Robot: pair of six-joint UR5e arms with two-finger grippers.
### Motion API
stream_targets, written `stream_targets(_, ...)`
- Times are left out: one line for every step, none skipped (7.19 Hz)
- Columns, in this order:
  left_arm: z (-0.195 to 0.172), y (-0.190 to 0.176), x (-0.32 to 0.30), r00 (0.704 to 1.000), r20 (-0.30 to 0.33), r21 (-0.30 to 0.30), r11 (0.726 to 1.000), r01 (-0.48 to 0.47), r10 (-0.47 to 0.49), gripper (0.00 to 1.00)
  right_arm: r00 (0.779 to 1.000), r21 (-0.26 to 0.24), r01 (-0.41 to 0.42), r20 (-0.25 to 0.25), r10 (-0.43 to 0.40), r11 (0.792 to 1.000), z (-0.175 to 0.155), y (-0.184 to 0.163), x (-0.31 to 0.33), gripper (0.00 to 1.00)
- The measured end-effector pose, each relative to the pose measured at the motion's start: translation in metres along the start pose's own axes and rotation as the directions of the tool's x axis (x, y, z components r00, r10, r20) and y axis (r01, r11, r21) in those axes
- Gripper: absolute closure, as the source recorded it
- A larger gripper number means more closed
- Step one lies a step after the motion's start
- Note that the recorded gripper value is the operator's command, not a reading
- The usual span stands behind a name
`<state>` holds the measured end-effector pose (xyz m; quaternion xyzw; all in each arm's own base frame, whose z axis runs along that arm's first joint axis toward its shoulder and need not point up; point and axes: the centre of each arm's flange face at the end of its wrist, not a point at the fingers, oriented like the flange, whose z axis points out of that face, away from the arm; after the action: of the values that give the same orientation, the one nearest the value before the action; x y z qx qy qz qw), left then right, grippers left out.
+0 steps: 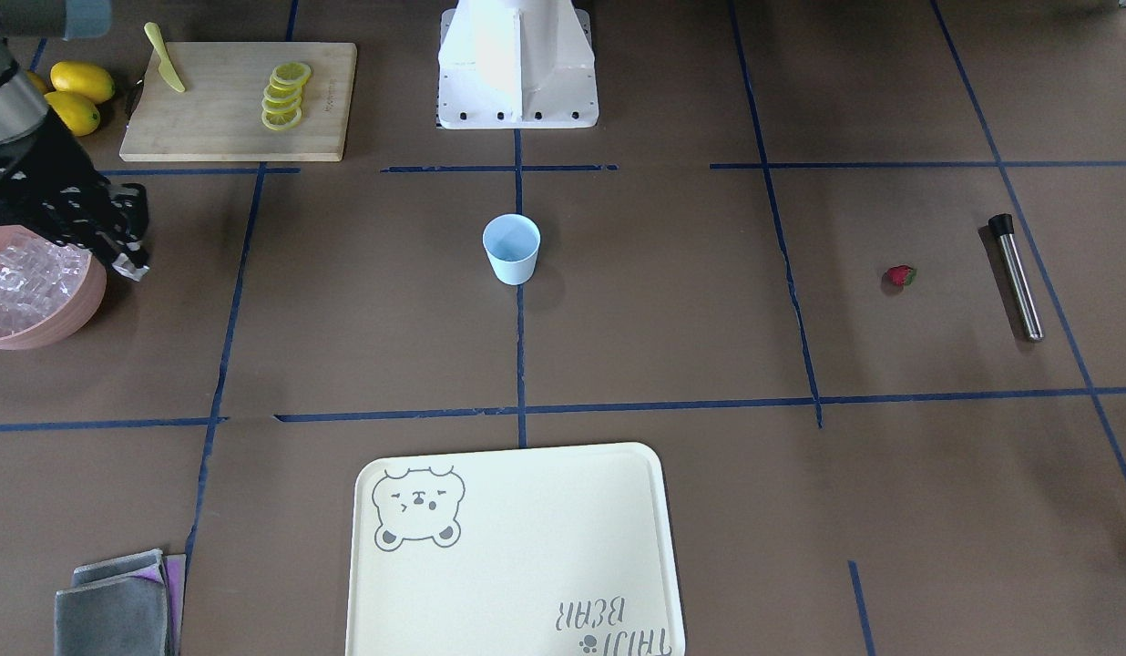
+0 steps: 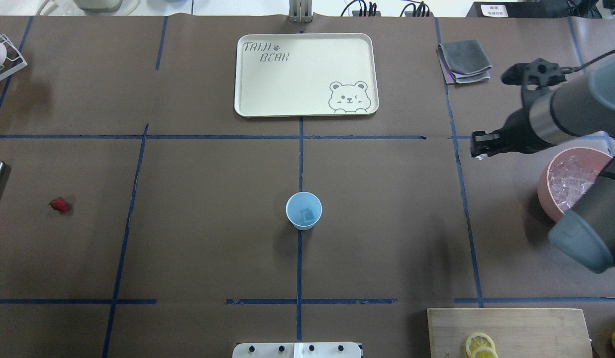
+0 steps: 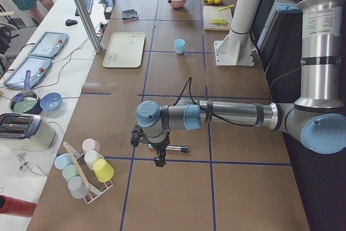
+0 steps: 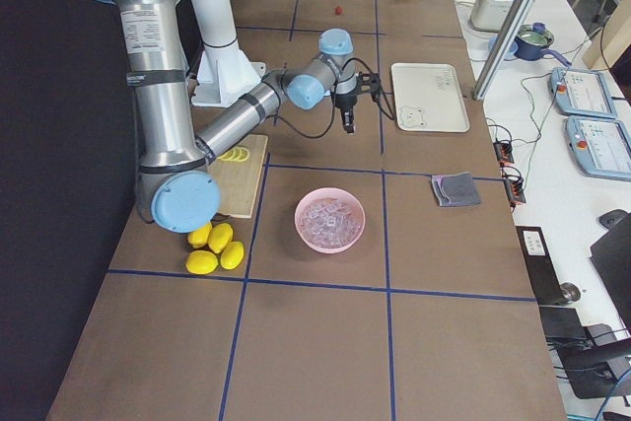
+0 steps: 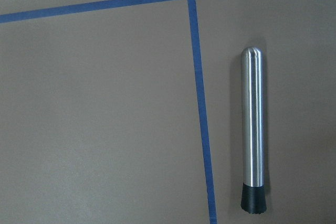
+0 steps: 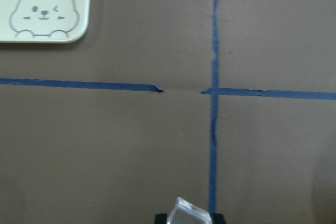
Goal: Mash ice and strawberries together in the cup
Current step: 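Carry the ice cube with the right gripper over the light-blue cup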
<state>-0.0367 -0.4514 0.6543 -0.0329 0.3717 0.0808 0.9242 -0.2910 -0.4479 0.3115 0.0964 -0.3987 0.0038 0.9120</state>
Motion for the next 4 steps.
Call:
stream_targets(-0.001, 0.0, 0.001, 1.0, 0.0, 0.003, 1.0, -0.002, 0.002, 0.0, 0.999, -0.021, 0.034, -0.016, -0.034, 0.999, -0.001, -0.004, -0.064, 0.99)
stream_targets(-0.002, 0.0, 0.002, 1.0, 0.001, 0.005, 1.0, -0.005, 0.005, 0.0, 0.998, -0.034, 0.053, -0.04, -0.054, 0.998, -0.001, -0.002, -0.124, 0.99)
stream_targets(-0.003, -0.001, 0.003, 1.0, 0.001, 0.005, 1.0, -0.005, 0.005, 0.0, 0.997, -0.044, 0.042, -0.065, -0.045, 0.998, -0.001, 0.001, -0.181, 0.99)
stream_targets(-0.003, -0.001, 0.003, 1.0, 0.001, 0.005, 1.0, -0.005, 0.005, 0.0, 0.996, -0.047, 0.019, -0.085, -0.023, 0.999, 0.005, 0.009, -0.234, 0.99)
